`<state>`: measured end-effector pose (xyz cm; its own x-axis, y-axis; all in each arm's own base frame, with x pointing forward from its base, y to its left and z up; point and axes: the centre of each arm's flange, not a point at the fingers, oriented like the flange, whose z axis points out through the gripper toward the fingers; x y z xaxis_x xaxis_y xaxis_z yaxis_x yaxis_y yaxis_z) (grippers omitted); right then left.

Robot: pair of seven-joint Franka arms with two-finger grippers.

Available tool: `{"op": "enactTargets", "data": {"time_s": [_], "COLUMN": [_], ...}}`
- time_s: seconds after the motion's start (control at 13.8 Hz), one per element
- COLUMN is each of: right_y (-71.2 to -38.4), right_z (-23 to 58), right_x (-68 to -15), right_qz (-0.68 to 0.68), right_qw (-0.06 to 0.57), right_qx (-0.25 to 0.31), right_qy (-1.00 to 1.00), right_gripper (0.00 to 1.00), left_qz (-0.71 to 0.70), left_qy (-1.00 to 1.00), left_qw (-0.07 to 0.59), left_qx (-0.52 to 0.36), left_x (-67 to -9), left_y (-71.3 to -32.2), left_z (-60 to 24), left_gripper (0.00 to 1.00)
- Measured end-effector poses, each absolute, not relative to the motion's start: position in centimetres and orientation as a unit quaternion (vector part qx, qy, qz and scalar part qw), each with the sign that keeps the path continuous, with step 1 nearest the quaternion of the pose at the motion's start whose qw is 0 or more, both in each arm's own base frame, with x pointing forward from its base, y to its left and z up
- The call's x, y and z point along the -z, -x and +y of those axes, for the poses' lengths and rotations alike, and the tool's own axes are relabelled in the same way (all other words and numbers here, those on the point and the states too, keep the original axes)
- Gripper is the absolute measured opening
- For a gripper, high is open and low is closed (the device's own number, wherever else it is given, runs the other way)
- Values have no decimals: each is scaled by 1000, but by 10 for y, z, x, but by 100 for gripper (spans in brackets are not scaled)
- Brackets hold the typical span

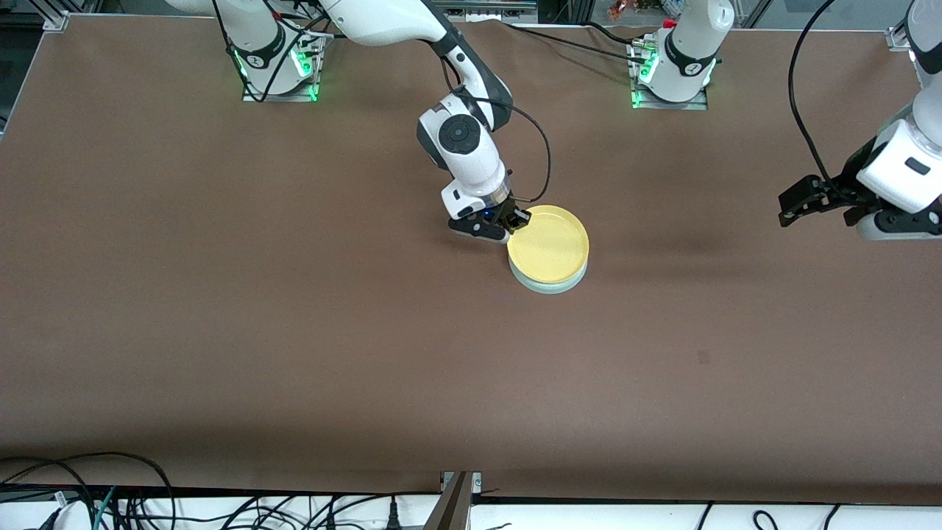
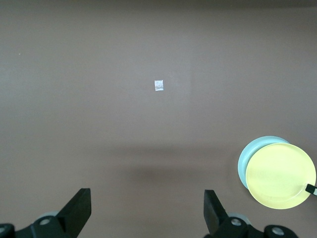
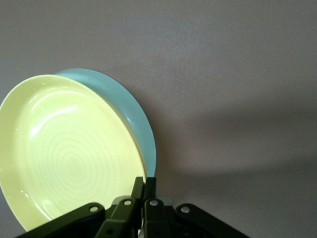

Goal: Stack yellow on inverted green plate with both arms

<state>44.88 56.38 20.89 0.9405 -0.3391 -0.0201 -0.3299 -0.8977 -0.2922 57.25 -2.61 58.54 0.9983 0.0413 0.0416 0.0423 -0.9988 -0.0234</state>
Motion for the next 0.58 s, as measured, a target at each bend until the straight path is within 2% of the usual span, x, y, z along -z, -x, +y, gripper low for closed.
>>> {"op": "enactTargets", "data": {"time_s": [0.29,0.43,0.58], "right_y": [-456,-464,-476], "right_z": [563,562,555], "right_x": [-210,-218,-229], "right_qz": [174,177,184], "right_qw": [151,158,155], "right_qx": [25,33,33], "right_qy": [973,971,970], "right_gripper": [7,22,42], "left_qz": [-19,-17,-16], "left_qy": [1000,1000,1000], "left_qw": [15,16,17], "left_qx": [5,1,-8], "left_x": [-594,-594,-592], "left_y": [-543,-542,-540], "left_z": [-27,-29,-31], "left_gripper": [100,100,100]}}
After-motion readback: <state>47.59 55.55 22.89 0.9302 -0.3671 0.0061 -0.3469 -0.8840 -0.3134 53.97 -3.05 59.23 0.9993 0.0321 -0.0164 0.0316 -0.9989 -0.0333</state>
